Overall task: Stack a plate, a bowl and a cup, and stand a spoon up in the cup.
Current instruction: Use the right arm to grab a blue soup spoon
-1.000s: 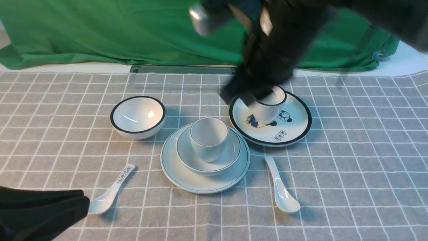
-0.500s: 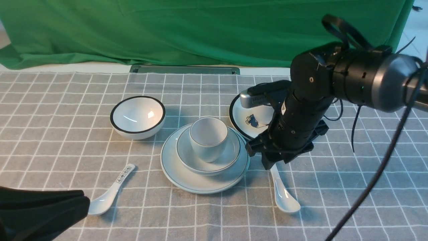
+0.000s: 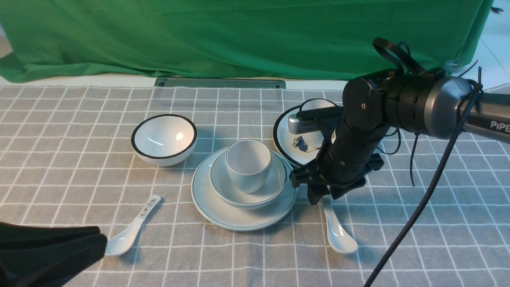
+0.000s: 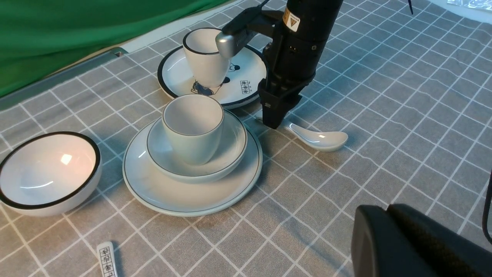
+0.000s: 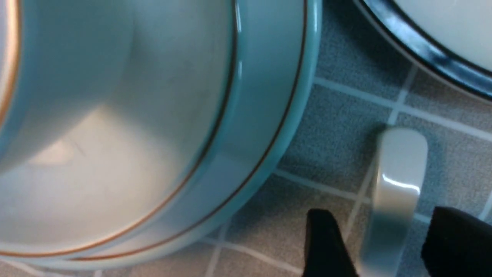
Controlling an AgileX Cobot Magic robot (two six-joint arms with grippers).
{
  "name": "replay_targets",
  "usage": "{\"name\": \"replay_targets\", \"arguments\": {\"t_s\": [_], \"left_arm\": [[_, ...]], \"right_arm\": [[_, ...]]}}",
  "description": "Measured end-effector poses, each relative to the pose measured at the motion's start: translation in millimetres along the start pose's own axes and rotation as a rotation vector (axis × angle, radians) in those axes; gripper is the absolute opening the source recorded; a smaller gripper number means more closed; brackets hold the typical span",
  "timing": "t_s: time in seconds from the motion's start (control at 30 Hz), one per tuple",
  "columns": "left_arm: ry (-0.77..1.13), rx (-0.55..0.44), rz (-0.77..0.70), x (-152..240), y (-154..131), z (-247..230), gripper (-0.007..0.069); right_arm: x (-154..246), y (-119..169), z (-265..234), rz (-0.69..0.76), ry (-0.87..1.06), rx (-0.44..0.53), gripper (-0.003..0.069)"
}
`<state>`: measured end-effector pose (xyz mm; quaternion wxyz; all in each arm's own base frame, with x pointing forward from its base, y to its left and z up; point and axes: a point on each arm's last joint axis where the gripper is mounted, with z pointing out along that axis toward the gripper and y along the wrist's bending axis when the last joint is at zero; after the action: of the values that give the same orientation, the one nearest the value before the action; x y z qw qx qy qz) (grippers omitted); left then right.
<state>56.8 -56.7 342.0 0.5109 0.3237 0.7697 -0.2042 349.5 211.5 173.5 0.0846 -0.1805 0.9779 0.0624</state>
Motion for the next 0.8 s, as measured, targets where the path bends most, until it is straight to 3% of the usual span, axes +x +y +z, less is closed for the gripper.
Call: {"name": "replay_targets", "arguments": {"t_s": [0.37, 0.47, 0.5, 0.53, 0.67, 0.8], "left_arm": [[0.0, 0.0, 0.004, 0.0, 0.0, 0.0, 0.0009], [0.0, 0.0, 0.007, 0.0, 0.0, 0.0, 0.0009], [0.0, 0.0, 0.008, 0.0, 0.0, 0.0, 0.0009], [0.0, 0.0, 0.013, 0.0, 0.0, 0.0, 0.0009], [0.001, 0.0, 0.015, 0.1, 0.0, 0.0, 0.0009], [0.001, 0.0, 0.02, 0.1, 0.0, 0.0, 0.0009]], "right_arm": [[-0.7, -4.7, 18.9, 0.003, 0.027, 0.007, 0.0379], [0.6, -5.8, 18.8, -0.041, 0.042, 0.015, 0.0254], [0.9, -5.8, 18.8, -0.046, 0.045, 0.015, 0.0242], [2.0, -6.1, 18.8, -0.076, 0.058, 0.017, 0.0158], [6.2, -6.1, 15.1, -0.116, 0.101, 0.014, 0.0169], [13.3, 4.4, -20.6, -0.164, 0.079, 0.007, 0.0169]]}}
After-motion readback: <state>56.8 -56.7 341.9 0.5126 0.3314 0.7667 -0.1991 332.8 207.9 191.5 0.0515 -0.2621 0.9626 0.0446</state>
